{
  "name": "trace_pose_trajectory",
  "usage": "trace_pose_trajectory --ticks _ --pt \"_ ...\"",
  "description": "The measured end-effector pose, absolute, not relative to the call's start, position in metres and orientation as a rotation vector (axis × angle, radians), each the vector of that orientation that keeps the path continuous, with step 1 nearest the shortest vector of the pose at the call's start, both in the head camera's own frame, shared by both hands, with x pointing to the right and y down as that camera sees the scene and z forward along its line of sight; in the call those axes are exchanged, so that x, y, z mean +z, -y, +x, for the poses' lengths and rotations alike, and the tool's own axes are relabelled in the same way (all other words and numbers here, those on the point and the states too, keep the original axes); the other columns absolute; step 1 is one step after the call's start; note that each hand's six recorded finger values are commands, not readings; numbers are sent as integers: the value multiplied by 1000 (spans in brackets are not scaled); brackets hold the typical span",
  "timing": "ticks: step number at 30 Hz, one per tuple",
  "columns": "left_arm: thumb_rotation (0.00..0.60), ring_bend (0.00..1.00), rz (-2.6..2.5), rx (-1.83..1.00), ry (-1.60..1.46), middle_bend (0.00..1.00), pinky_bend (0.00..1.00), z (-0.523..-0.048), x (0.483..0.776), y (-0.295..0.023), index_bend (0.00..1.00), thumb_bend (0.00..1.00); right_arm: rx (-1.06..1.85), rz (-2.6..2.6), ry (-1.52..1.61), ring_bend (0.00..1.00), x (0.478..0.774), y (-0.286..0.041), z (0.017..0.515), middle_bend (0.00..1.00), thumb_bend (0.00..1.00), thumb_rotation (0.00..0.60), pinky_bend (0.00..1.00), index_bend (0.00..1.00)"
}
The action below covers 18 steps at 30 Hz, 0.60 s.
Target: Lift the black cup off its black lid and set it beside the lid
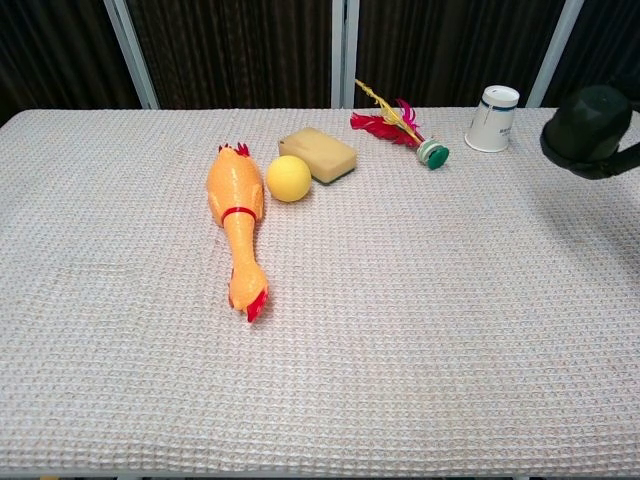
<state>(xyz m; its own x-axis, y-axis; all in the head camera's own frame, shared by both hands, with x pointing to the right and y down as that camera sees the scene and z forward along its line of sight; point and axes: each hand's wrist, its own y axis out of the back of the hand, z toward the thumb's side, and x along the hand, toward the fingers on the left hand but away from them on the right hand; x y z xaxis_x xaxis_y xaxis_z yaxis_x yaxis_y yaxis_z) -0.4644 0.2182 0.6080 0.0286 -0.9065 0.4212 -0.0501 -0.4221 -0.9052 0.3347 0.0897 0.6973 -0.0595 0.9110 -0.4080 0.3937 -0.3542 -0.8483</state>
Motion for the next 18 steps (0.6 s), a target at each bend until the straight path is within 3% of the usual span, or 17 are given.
trace_pose_trajectory --ticks 8,10,13,18 --pt "600 0 -1577 -1502 -1011 32 203 -474 608 -223 41 132 1091 -2094 1157 122 681 -116 222 486 174 600 0 343" --pt "600 0 -1584 -1498 -1008 32 203 -474 609 -225 41 132 1069 -2106 1169 123 676 -117 218 488 177 600 0 341" --pt "600 0 -1590 -1497 -1005 32 203 -474 610 -226 41 132 1133 -2011 1247 122 677 -106 249 488 184 600 0 340" --pt "600 0 -1586 -1494 -1011 32 202 -475 609 -228 41 132 1321 -1696 1485 121 670 -84 357 488 187 600 0 340"
